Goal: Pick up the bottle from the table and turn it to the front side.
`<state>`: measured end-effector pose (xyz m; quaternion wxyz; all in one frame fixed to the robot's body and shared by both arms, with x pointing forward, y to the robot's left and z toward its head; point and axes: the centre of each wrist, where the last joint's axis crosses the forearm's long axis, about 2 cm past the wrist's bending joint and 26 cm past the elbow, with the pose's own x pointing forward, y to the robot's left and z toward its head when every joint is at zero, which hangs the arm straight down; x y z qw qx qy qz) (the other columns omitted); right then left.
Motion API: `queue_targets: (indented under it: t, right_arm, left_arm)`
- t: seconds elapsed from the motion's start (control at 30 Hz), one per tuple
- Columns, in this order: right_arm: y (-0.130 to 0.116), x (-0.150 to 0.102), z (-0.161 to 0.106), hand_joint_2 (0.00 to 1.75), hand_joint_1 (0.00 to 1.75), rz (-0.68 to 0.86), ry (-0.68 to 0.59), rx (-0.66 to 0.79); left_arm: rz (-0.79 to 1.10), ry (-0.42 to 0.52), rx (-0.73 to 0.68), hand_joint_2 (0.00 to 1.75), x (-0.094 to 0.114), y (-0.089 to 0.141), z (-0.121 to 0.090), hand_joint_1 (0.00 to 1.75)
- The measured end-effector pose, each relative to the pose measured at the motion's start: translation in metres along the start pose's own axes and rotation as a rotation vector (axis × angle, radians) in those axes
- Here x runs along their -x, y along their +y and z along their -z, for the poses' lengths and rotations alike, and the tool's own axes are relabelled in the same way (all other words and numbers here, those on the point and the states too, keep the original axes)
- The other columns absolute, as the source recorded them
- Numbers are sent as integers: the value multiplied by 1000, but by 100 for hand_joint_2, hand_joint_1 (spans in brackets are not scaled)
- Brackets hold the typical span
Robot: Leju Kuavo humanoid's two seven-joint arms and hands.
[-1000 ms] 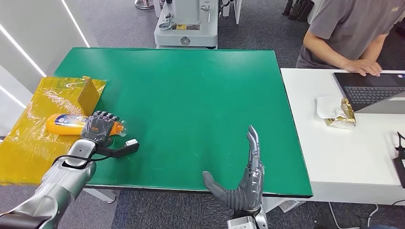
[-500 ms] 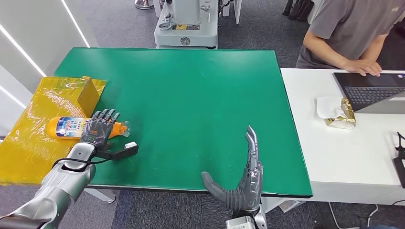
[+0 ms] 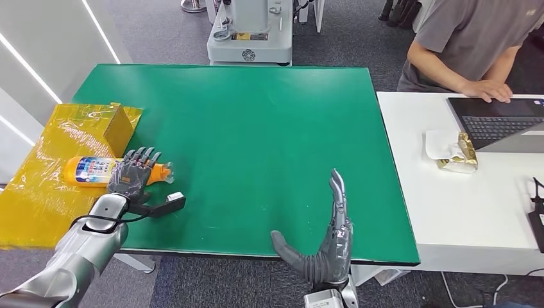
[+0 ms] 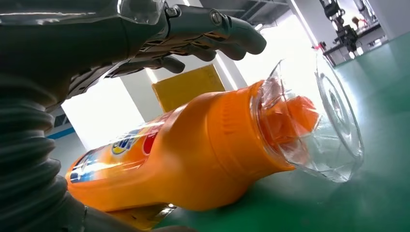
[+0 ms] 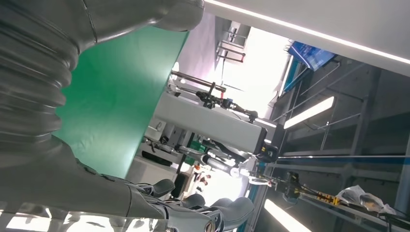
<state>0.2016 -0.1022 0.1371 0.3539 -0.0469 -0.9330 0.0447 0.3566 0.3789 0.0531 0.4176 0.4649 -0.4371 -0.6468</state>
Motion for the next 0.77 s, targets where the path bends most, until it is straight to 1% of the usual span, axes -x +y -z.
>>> queue_targets:
  t: [0.07,0.13,0.2,0.27,0.3,0.37,0.43,0.63,0.77]
  right_arm:
    - [0,0,0,175,0,2,2,0]
    - [1,1,0,175,0,6,5,0]
    - [2,2,1,175,0,12,8,-1]
    - [3,2,2,175,0,18,10,-2]
    - [3,3,2,175,0,21,11,-3]
    - [4,3,3,175,0,26,12,-4]
    - [5,3,4,175,0,28,11,-5]
    - [5,3,5,175,0,25,6,-6]
    - [5,3,5,175,0,26,6,-5]
  left_arm:
    - [-8,0,-85,175,-1,-2,-3,0]
    - [-22,-30,-195,175,-3,4,-3,0]
    - [-55,-99,-336,175,-3,21,2,0]
    - [-104,-151,-519,175,3,48,8,0]
    - [-130,-142,-616,175,9,62,9,0]
    - [-172,-76,-784,175,23,87,6,0]
    - [-188,-24,-893,175,31,103,1,0]
    - [-227,20,-1080,175,33,129,-15,0]
    - [-275,20,-1167,175,30,140,-20,0]
